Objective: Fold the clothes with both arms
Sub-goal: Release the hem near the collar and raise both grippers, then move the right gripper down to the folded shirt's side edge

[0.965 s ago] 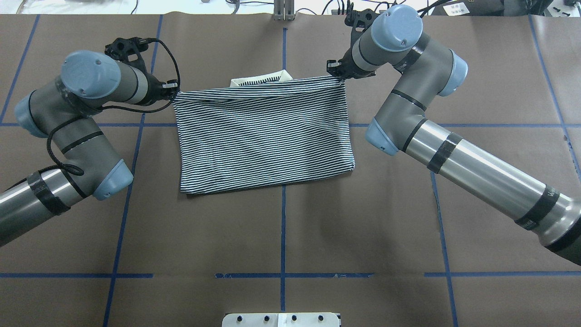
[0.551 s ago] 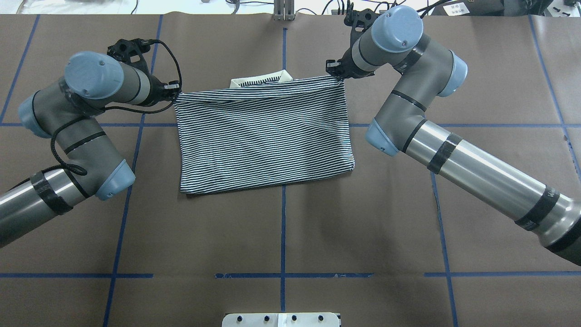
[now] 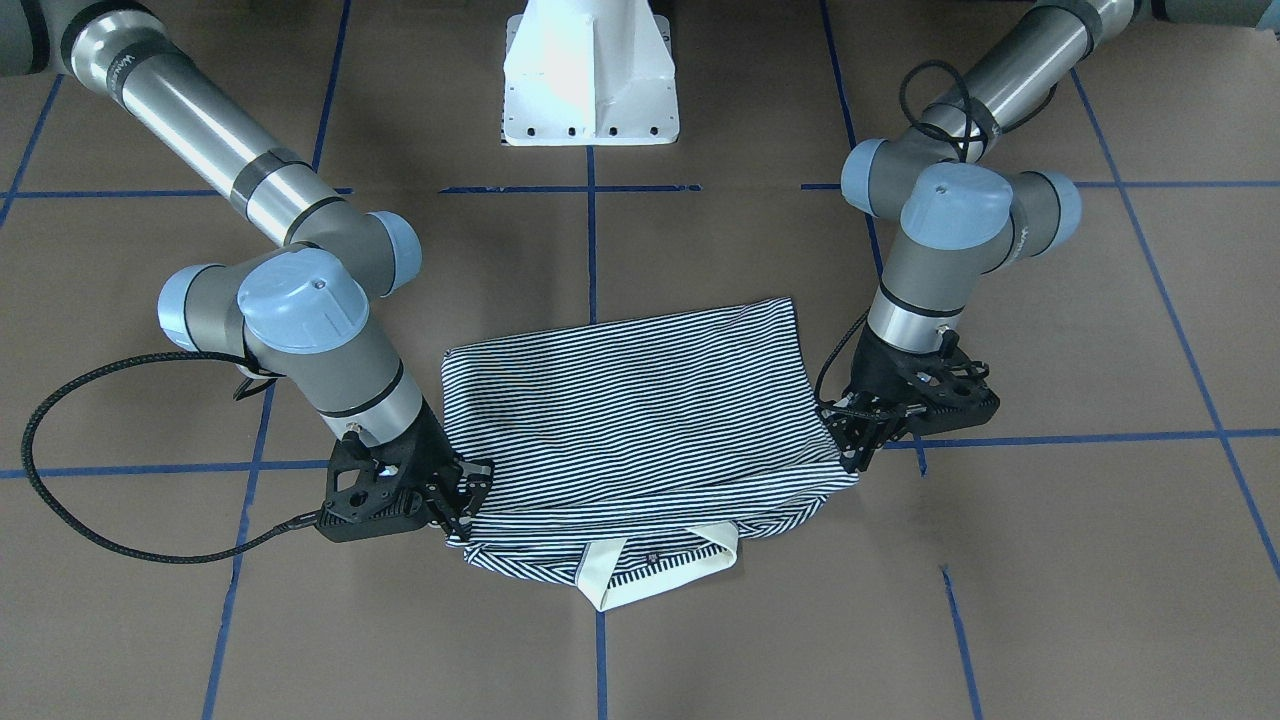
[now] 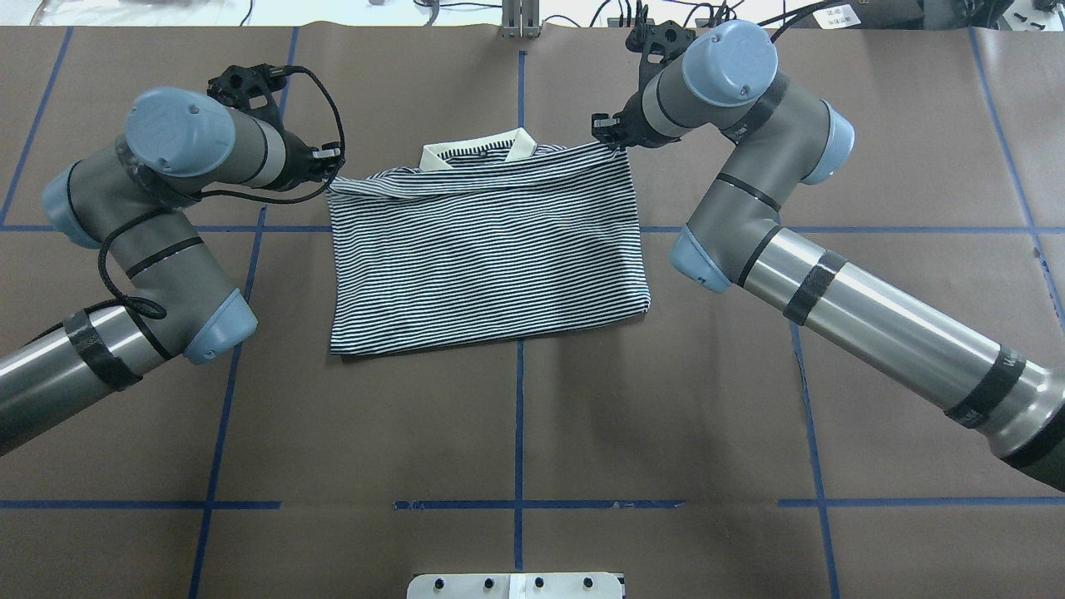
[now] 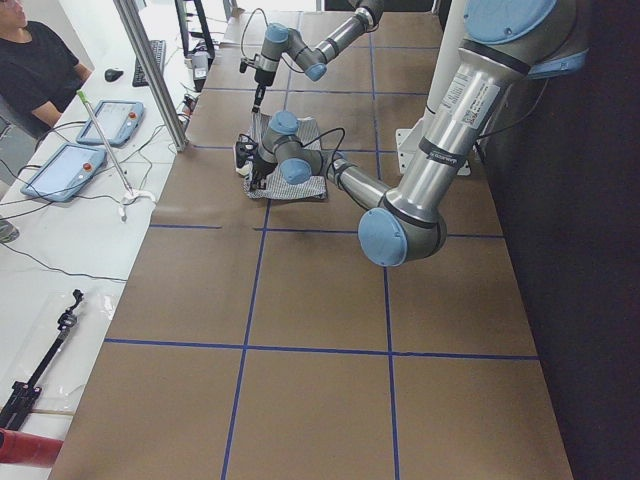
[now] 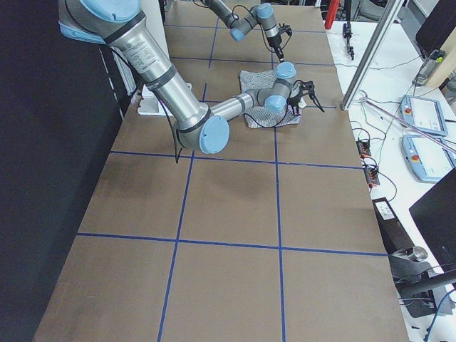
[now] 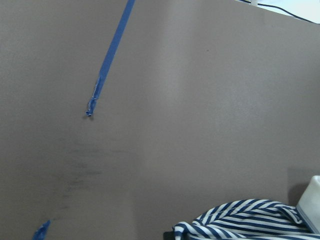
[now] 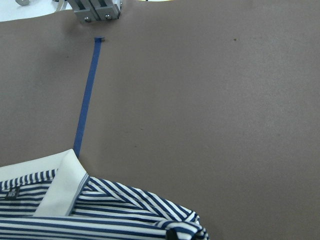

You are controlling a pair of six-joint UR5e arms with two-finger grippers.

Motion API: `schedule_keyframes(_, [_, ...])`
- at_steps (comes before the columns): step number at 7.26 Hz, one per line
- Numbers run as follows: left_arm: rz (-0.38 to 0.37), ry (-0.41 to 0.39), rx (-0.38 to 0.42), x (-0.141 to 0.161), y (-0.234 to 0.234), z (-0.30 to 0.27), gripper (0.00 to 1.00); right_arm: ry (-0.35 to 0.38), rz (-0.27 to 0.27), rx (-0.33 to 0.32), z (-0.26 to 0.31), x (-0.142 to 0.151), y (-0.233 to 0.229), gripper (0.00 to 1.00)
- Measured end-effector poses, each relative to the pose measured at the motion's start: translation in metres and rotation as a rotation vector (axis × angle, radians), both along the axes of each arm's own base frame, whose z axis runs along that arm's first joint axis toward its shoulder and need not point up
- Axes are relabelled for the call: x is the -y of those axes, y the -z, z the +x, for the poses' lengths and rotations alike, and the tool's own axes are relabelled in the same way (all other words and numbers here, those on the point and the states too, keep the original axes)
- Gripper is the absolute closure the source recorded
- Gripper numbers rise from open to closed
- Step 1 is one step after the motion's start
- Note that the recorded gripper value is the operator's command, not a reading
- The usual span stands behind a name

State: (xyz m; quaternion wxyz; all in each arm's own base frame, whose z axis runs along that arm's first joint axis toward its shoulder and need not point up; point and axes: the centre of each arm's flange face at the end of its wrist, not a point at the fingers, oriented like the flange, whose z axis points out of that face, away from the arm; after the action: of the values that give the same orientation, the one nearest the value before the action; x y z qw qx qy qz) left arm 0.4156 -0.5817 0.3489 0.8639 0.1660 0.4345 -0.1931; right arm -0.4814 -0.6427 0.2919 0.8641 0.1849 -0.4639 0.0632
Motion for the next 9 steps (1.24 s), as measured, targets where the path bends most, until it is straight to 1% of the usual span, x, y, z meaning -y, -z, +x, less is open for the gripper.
schedule_keyframes(2, [-0.002, -0.001, 0.003, 0.001, 0.002, 0.000, 0.00, 0.004, 0.001, -0.005, 0.000, -0.001, -0.004, 0.00])
schedule_keyframes(3, [-0.003, -0.007, 0.000, 0.000, 0.003, 0.000, 0.00, 0.006, -0.002, 0.004, 0.000, -0.003, -0.001, 0.00])
schedule_keyframes(4, [-0.004, -0.032, -0.022, -0.005, 0.010, -0.002, 0.00, 0.004, -0.026, 0.028, 0.006, -0.013, 0.002, 0.00])
schedule_keyframes(5, [-0.001, -0.062, -0.059, -0.014, 0.024, -0.007, 0.00, 0.004, -0.075, 0.047, 0.015, -0.038, -0.005, 0.00])
schedule_keyframes(6, [0.005, -0.075, -0.086, -0.020, 0.036, -0.011, 0.00, 0.017, -0.123, 0.033, 0.021, -0.070, -0.017, 0.00])
schedule_keyframes(7, [0.004, -0.072, -0.105, -0.024, 0.043, -0.014, 0.00, 0.040, -0.174, -0.010, 0.015, -0.100, -0.026, 0.00])
schedule_keyframes(8, [0.000, -0.065, -0.120, -0.026, 0.048, -0.016, 0.00, 0.058, -0.224, -0.051, 0.002, -0.123, -0.029, 0.00])
schedule_keyframes(9, [0.000, -0.062, -0.127, -0.027, 0.051, -0.016, 0.00, 0.065, -0.266, -0.075, -0.013, -0.141, -0.029, 0.01])
